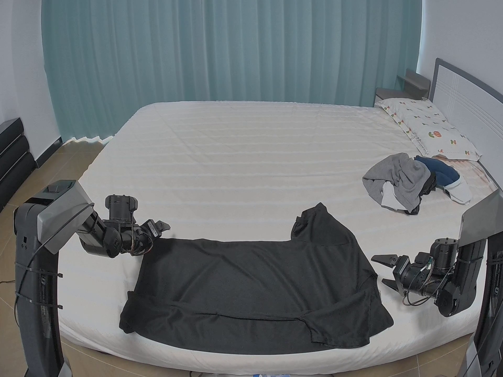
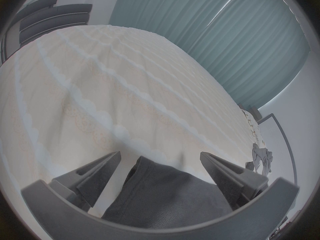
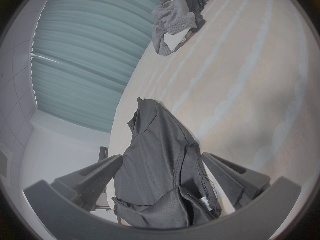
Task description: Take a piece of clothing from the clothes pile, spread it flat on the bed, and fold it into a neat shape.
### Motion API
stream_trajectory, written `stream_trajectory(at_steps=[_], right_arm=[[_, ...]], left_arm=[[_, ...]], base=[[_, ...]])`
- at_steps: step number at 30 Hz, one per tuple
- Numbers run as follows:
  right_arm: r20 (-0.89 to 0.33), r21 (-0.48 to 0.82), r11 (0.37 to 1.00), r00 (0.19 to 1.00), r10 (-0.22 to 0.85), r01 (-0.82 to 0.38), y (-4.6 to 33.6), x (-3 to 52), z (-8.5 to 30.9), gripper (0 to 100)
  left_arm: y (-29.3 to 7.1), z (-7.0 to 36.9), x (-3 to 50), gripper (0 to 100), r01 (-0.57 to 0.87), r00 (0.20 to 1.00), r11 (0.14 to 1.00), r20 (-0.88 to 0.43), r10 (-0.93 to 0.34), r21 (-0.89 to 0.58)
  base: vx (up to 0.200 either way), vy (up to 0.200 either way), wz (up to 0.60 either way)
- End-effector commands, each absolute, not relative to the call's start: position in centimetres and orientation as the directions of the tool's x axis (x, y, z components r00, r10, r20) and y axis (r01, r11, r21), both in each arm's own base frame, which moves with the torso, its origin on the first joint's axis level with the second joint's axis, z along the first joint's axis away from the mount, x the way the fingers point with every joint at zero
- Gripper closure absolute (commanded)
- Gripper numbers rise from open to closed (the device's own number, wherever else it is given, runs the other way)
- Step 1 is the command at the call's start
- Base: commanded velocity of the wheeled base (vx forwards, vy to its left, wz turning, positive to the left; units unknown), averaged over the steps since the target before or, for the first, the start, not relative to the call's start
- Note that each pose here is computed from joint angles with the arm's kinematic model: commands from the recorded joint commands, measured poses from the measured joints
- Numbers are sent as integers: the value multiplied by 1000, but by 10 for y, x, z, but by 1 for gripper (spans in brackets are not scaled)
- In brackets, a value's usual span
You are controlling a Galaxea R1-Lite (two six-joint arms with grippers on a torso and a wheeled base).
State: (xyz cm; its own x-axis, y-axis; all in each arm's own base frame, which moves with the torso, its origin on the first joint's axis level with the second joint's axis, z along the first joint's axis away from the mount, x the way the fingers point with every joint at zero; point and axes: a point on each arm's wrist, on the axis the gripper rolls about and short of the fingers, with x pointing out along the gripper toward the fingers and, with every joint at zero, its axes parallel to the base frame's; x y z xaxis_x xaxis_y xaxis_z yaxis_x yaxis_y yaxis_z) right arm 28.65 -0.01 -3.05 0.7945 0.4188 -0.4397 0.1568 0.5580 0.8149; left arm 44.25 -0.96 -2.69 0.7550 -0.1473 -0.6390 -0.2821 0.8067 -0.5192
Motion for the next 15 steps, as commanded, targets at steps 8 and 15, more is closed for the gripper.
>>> stream_trajectory(at_steps=[8, 15], right_arm=[[-431, 816, 560, 799, 419, 147, 0, 287, -30, 0], [-415, 804, 581, 818, 398, 124, 4, 293, -26, 0]], left_arm=[[-12, -16, 433, 100, -272, 760, 809, -632, -151, -521], [-6, -14, 433, 100, -288, 784, 809, -611, -108, -513]], base=[[0, 0, 0], [0, 0, 0]])
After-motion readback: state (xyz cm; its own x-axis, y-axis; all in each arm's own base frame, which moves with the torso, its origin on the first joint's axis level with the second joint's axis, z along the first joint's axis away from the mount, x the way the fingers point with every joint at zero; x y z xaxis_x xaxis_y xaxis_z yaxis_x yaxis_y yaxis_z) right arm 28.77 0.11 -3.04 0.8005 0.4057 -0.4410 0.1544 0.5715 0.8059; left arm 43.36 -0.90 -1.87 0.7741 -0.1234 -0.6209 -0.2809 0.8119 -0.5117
